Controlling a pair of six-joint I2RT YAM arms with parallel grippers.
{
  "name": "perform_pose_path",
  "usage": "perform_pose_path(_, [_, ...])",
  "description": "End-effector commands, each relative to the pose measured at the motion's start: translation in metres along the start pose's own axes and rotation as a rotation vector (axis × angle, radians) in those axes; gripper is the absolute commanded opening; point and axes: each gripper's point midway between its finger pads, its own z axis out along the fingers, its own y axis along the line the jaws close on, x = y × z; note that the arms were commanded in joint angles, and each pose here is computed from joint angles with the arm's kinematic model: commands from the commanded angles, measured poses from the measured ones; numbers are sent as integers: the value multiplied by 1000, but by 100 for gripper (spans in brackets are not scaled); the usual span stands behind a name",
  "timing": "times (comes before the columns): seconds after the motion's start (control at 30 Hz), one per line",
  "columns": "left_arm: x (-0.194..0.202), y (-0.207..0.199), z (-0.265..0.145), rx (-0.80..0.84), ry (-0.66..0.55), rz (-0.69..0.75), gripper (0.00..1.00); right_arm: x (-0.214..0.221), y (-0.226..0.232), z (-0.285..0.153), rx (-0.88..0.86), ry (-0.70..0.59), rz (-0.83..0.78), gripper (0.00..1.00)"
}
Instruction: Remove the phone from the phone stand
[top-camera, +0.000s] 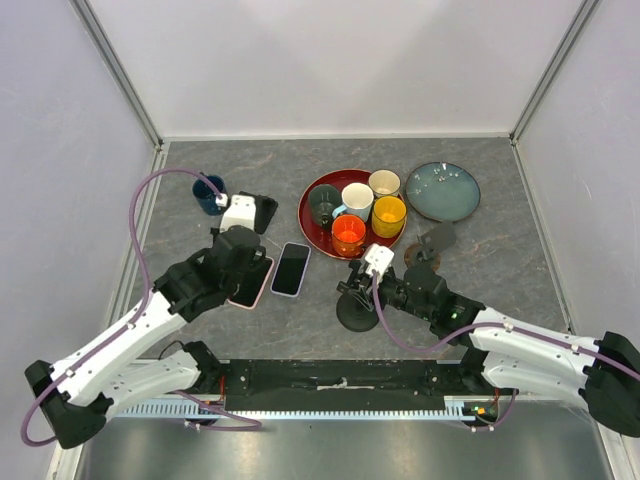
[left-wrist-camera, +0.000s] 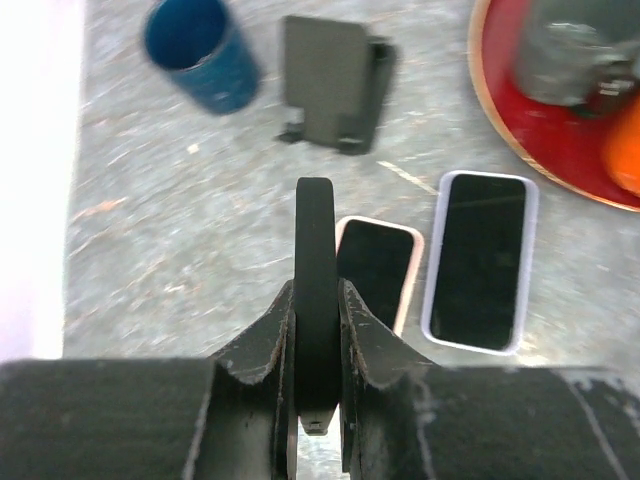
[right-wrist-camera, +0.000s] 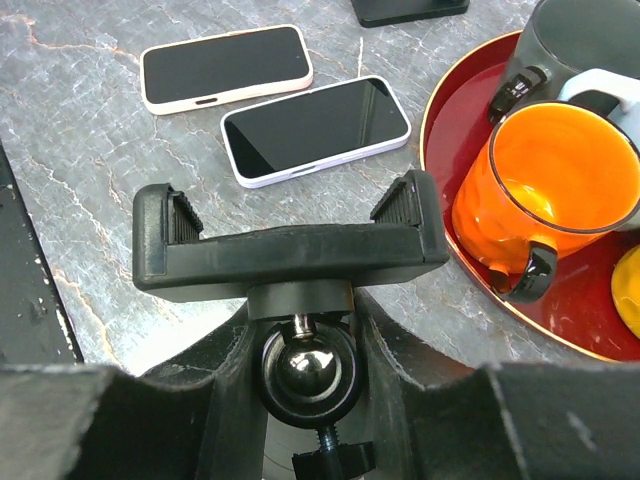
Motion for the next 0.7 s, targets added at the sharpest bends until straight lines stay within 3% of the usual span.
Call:
perform_pose_path(0.0, [-7, 52, 8, -268, 19, -79, 2, -9, -7, -2, 47, -40, 18, 0])
perform_pose_path(0.2, [14, 91, 38, -432, 160, -39, 2, -11, -8, -5, 51, -61, 19, 0])
perform_pose_path(0.47, [59, 108, 87, -525, 403, 71, 2, -11, -8, -9, 57, -82, 45, 0])
perform_pose_path(0.67, [79, 114, 111, -558, 513, 122, 4, -14, -8, -12, 57, -103, 47, 0])
